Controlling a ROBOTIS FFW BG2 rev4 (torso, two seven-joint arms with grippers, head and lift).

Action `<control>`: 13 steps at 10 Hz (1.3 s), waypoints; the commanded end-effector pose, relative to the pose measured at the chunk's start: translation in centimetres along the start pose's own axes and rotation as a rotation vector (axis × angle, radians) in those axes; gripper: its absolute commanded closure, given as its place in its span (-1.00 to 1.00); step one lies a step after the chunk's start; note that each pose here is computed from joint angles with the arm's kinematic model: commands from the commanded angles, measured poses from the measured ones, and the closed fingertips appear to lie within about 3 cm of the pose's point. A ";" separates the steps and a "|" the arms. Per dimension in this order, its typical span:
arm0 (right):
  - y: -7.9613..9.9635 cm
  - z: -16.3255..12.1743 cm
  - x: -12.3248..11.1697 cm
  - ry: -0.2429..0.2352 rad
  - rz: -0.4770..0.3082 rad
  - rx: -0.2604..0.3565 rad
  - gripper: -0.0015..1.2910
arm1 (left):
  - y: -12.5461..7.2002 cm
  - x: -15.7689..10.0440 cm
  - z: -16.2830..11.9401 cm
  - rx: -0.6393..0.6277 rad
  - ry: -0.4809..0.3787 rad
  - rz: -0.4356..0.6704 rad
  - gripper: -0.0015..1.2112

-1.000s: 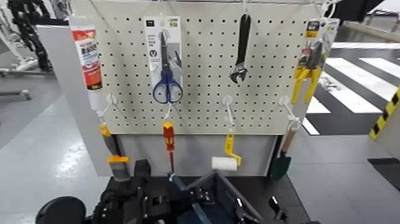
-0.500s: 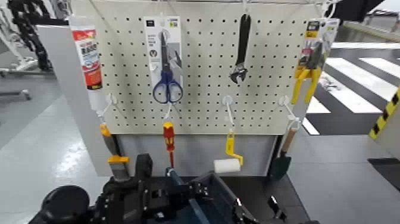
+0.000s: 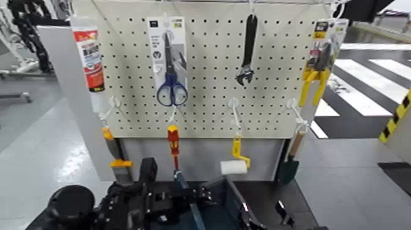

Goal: Place the crate on the table.

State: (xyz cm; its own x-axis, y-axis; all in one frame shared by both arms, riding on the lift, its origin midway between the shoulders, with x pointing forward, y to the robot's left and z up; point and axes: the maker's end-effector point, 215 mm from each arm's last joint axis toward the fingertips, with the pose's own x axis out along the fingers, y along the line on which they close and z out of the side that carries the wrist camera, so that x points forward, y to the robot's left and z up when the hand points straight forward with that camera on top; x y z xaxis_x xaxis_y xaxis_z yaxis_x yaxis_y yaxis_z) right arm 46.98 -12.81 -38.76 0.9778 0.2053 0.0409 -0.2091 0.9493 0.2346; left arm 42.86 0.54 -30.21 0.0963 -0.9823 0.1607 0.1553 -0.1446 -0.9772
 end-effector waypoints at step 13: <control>0.4 0.1 0.2 -0.013 0.009 0.011 -0.78 | 1.9 -0.1 1.8 -0.043 0.016 0.023 0.59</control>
State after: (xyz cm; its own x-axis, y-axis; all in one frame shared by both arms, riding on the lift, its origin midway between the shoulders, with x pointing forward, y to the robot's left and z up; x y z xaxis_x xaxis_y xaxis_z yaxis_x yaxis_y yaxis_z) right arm 47.12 -12.31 -38.56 0.9758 0.2120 0.0543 -0.2188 0.9445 0.2448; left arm 44.93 0.51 -31.67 0.0794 -0.9876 0.1358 0.1124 -0.1265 -0.9856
